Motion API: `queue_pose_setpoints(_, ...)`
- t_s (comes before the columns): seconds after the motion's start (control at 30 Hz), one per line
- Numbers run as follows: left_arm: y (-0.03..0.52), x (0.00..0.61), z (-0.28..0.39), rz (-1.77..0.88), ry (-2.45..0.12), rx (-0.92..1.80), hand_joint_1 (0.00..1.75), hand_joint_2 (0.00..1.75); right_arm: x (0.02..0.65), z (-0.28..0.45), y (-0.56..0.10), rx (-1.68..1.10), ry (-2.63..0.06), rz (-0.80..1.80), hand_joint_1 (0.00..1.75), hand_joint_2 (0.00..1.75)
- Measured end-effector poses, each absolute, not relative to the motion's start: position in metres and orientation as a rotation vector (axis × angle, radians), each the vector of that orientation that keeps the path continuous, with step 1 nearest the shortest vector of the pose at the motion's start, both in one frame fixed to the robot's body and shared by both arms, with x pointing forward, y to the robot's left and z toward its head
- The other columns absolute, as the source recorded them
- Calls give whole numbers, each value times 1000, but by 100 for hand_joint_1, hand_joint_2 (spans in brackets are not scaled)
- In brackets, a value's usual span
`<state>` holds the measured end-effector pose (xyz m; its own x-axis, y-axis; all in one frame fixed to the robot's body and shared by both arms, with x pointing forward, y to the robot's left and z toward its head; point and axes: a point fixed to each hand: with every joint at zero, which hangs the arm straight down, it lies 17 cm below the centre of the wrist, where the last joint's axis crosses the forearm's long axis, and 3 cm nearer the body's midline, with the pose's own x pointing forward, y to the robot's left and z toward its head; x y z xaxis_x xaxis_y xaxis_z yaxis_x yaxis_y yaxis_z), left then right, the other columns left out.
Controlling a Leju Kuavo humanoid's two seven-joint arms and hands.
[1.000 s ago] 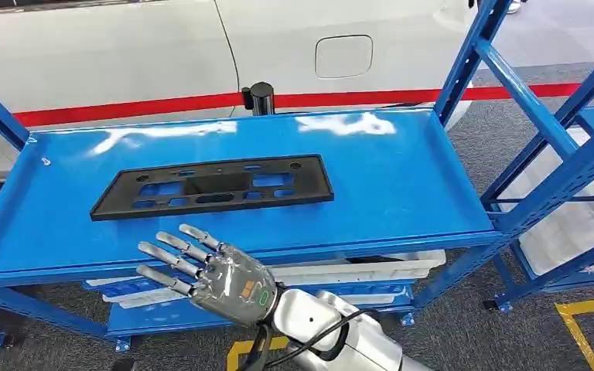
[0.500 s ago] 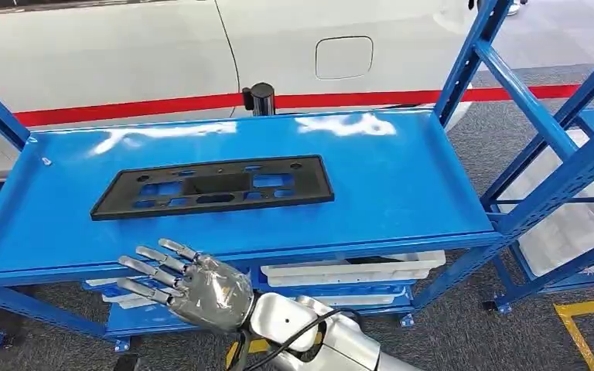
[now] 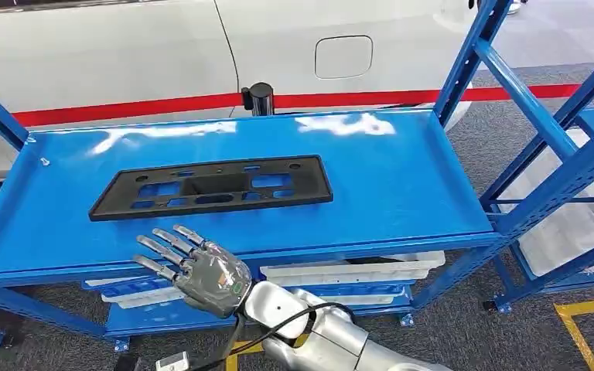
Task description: Take the parts from the cabinet and place them on the table.
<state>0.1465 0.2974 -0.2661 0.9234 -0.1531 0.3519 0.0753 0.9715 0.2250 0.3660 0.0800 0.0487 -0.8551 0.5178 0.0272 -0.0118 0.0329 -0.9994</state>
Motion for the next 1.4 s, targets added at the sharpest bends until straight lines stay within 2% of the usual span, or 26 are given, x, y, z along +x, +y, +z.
queue_pose_setpoints(0.5, 297, 144, -267, -155, -370, 212, 0, 0, 439, 33, 12, -848, -1685, 1720, 0, 175)
queue_pose_setpoints(0.97, 296, 142, -267, -175, -363, 215, 0, 0, 477, 35, -51, -1026, -1520, 1521, 0, 175)
queue_pose_setpoints(1.2, 296, 141, -268, -182, -362, 219, 0, 0, 483, 35, -66, -1101, -1478, 1525, 0, 175)
queue_pose_setpoints(1.23, 296, 141, -268, -182, -362, 219, 0, 0, 483, 35, -67, -1111, -1473, 1531, 154, 175)
queue_pose_setpoints(1.27, 296, 141, -268, -182, -362, 219, 0, 0, 483, 34, -68, -1118, -1465, 1542, 175, 175)
queue_pose_setpoints(1.4, 296, 141, -268, -178, -362, 219, 0, 0, 480, 23, -70, -1132, -1419, 1601, 175, 175)
